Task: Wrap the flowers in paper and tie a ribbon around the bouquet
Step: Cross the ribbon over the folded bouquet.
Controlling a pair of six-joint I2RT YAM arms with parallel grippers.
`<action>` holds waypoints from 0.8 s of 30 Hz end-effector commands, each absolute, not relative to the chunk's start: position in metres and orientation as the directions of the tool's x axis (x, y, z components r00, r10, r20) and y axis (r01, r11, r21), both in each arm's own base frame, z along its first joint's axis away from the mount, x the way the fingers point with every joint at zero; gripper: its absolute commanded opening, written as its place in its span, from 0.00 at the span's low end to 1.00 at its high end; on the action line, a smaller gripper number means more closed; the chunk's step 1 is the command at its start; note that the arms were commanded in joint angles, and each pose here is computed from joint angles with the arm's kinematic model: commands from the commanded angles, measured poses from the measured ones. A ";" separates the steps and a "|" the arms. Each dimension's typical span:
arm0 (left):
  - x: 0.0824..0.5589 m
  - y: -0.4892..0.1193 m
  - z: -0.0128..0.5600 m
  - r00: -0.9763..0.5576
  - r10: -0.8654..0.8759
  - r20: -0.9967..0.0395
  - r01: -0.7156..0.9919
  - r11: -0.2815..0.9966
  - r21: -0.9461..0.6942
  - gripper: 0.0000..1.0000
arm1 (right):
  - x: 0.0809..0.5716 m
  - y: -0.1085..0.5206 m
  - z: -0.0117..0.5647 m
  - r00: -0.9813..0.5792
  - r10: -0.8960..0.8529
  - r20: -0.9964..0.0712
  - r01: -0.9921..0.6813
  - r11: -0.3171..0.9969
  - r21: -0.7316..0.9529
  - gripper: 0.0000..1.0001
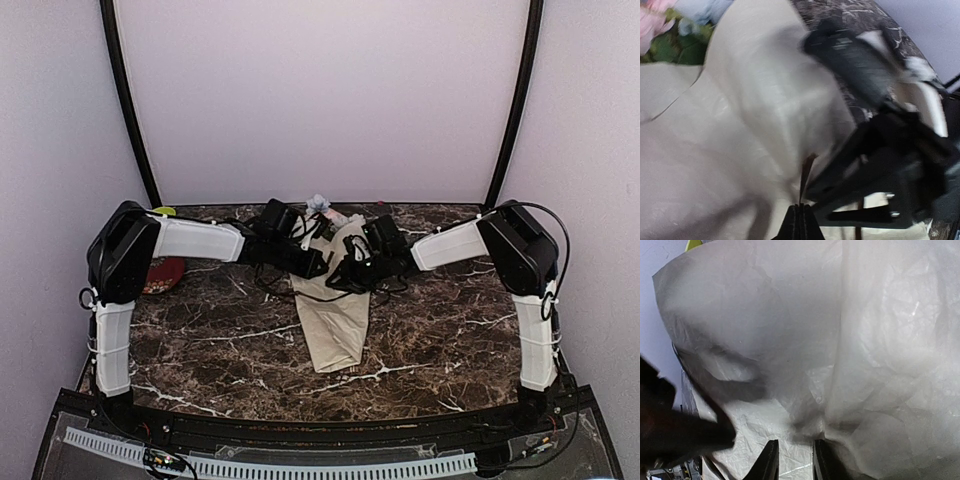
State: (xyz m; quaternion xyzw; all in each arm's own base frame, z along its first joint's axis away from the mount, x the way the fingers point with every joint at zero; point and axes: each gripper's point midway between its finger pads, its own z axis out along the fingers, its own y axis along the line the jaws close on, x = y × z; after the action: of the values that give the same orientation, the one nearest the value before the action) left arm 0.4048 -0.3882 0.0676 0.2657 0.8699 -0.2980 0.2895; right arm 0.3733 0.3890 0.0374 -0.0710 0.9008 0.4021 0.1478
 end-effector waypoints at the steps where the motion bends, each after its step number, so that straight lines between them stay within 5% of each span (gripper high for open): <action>1: 0.352 -0.433 0.203 -0.445 0.343 -0.827 0.823 0.521 -0.226 0.00 | 0.373 0.392 0.034 -0.949 -0.024 -0.315 -0.254 0.650 0.716 0.24; 6: 0.295 -0.443 0.255 -0.361 0.345 -0.866 0.905 0.354 -0.236 0.00 | 0.374 0.393 0.033 -0.950 -0.025 -0.313 -0.253 0.649 0.718 0.24; 14: 0.194 -0.463 0.291 -0.111 0.314 -0.943 0.976 -0.146 -0.164 0.00 | 0.375 0.399 0.034 -0.952 -0.038 -0.304 -0.259 0.629 0.733 0.24; 19: 0.231 -0.473 0.305 -0.131 0.214 -0.968 0.978 -0.131 -0.161 0.00 | 0.372 0.398 0.036 -0.954 -0.025 -0.298 -0.249 0.620 0.744 0.24; 21: 0.265 -0.470 0.310 -0.272 0.154 -0.950 0.954 -0.088 -0.287 0.00 | 0.371 0.397 0.039 -0.954 -0.009 -0.299 -0.241 0.616 0.750 0.24; 24: 0.340 -0.457 0.278 -0.496 0.088 -0.864 0.865 0.138 -0.483 0.00 | 0.371 0.397 0.047 -0.954 0.015 -0.301 -0.233 0.594 0.770 0.24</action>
State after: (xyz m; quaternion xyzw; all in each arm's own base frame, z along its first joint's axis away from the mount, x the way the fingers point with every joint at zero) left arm 0.2578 -0.4755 0.2729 0.4952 0.6075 -0.5216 0.3372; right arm 0.3713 0.3963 0.0359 -0.0724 0.8925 0.4252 0.1320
